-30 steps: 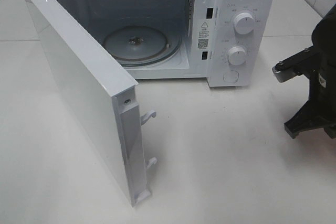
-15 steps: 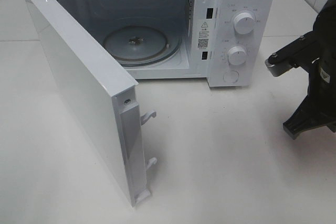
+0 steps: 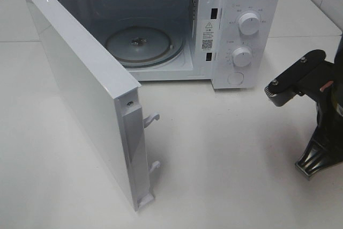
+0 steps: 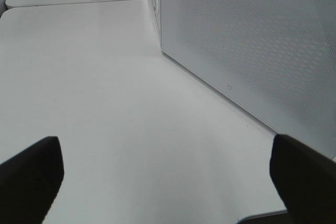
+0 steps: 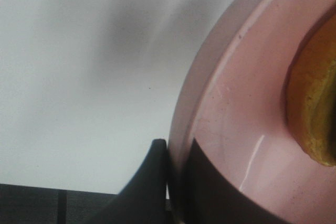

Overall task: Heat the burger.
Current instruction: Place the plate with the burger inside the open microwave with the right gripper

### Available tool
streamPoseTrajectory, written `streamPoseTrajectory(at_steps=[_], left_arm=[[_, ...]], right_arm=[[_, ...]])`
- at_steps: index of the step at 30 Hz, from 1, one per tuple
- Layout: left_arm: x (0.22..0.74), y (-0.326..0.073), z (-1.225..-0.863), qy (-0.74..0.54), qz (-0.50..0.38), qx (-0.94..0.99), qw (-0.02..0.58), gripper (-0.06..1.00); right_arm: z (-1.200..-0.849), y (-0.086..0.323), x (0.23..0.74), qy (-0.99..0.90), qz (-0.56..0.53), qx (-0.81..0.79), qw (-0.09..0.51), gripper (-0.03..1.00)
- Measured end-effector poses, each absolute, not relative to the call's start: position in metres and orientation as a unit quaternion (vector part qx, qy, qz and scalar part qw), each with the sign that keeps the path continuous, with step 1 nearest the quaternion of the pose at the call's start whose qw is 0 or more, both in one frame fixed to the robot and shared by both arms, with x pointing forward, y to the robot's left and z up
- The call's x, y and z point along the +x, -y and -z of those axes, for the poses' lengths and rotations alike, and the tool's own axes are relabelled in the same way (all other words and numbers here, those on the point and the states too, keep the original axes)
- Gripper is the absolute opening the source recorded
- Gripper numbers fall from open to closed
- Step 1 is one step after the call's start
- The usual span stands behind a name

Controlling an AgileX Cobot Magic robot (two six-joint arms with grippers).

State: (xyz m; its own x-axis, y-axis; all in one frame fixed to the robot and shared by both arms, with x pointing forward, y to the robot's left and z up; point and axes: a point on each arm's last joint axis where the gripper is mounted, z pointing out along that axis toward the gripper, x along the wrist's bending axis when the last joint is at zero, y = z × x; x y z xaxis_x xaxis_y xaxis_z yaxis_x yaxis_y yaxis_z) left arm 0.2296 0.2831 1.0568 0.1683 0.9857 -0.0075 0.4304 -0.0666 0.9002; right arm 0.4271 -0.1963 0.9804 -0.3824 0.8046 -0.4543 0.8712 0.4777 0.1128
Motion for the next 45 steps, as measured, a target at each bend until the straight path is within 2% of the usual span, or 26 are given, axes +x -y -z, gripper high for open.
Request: streamPoseTrajectory(at_steps=[17, 26, 45], left_arm=[[0.230, -0.283, -1.057, -0.548, -0.340, 0.646, 0.408, 0.99], [0.230, -0.283, -1.057, -0.548, -0.340, 0.646, 0.408, 0.99], [0.230, -0.283, -1.057, -0.548, -0.340, 0.646, 0.408, 0.99]], right_arm=[[-0.995, 0.213, 0.401, -0.824, 0.066, 0.508, 0.241, 0.05], [-0.979, 0.225, 0.386, -0.829, 0.096, 0.502, 0.228, 0.05], [-0.978, 0.215, 0.386, -0.864, 0.076, 0.442, 0.228, 0.05]])
